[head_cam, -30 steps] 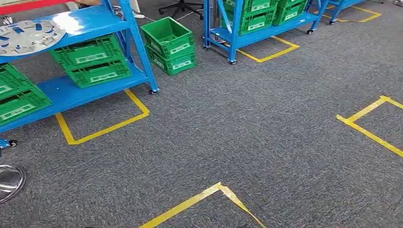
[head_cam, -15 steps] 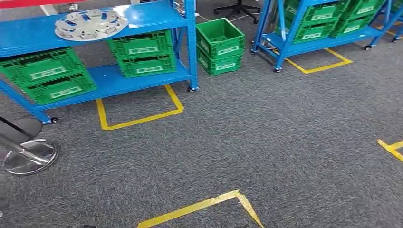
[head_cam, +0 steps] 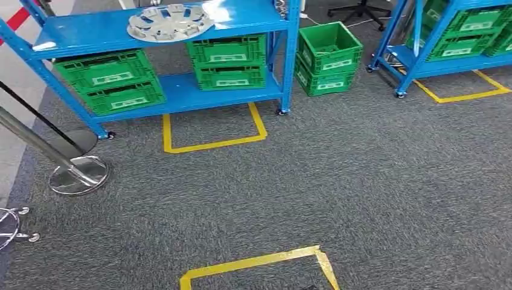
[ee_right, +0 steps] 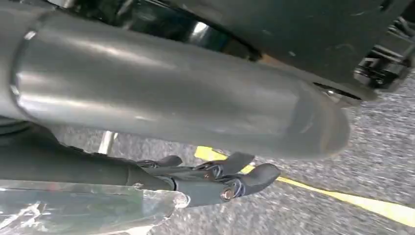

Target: Take the parts from the cabinet and place them on the table.

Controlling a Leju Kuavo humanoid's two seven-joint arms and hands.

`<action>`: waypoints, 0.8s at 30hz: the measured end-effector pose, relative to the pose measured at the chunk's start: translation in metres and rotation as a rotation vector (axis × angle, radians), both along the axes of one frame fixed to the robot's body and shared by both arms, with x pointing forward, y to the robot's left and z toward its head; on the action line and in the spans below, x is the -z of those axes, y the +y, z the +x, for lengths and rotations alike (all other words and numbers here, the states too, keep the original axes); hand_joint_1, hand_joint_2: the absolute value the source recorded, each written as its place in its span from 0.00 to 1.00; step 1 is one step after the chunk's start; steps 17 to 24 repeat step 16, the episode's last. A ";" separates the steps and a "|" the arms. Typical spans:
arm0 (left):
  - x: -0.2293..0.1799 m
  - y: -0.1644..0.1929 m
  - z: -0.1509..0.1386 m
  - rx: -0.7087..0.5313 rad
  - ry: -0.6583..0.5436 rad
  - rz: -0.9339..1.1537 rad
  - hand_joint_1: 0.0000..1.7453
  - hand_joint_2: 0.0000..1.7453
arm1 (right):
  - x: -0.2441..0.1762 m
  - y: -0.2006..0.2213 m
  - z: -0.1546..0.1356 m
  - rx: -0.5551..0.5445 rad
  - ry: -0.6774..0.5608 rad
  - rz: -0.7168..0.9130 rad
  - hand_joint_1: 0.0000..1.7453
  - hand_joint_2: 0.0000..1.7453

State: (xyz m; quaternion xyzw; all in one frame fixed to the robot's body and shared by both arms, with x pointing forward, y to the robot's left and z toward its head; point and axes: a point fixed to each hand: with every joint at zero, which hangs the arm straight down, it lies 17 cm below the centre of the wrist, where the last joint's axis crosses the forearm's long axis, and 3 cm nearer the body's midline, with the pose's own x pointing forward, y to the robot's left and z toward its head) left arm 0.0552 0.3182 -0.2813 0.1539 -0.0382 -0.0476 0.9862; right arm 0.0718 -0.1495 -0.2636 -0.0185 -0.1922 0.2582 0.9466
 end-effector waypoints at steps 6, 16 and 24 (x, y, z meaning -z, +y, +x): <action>0.000 0.000 -0.003 0.000 -0.003 0.007 0.00 0.00 | -0.002 -0.004 0.008 0.024 -0.036 -0.012 0.00 0.00; 0.000 0.001 0.001 0.001 -0.011 0.008 0.00 0.00 | -0.001 -0.004 0.003 0.024 -0.029 -0.011 0.00 0.00; 0.000 0.001 0.001 0.001 -0.011 0.008 0.00 0.00 | -0.001 -0.004 0.003 0.024 -0.029 -0.011 0.00 0.00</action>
